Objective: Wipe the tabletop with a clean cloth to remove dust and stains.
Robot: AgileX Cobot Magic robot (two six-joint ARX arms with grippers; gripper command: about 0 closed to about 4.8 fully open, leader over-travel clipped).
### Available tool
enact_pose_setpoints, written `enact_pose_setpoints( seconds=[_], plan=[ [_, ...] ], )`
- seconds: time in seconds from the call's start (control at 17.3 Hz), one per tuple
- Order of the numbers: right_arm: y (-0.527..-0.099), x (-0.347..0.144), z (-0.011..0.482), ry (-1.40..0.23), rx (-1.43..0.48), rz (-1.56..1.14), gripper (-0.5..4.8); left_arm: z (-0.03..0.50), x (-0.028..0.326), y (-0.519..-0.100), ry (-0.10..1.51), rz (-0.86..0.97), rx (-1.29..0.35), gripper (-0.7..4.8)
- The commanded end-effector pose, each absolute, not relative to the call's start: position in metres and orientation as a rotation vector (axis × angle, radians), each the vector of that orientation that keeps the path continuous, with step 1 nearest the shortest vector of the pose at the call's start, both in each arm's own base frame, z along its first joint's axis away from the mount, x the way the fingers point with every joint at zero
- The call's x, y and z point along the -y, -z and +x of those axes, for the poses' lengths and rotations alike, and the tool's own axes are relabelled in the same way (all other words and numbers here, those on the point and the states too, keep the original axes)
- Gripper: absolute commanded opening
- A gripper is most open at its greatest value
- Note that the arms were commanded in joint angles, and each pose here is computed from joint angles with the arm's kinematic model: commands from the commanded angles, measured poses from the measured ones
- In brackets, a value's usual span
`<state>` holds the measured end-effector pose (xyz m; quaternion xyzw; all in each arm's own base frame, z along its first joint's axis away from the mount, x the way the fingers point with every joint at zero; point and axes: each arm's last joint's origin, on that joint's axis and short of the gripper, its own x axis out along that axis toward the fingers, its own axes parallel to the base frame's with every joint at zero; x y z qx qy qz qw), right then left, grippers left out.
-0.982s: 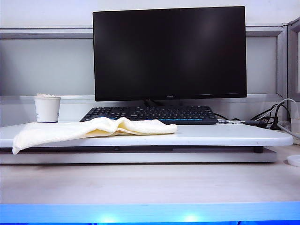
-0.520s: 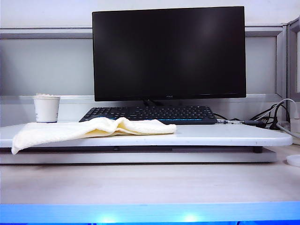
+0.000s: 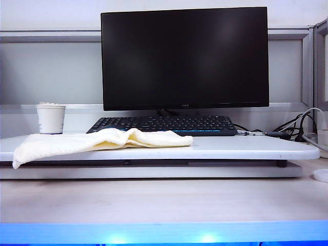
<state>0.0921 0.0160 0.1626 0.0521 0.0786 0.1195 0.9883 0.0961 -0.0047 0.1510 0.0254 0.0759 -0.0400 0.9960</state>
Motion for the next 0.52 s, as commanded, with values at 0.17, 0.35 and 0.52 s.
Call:
enact_pose_setpoints(
  seconds=[0.17, 0.35, 0.52],
  plan=[
    [-0.180, -0.021, 0.091, -0.369, -0.032, 0.300, 2.19, 0.096, 0.008, -0.150, 0.181, 0.042, -0.161, -0.05],
    [-0.184, -0.026, 0.089, -0.438, -0.045, 0.370, 2.86, 0.095, 0.008, -0.150, 0.202, 0.040, -0.159, -0.06],
    [-0.203, -0.034, 0.088, -0.508, -0.059, 0.372, 3.89, 0.095, 0.009, -0.150, 0.218, 0.035, -0.158, -0.05]
  ],
)
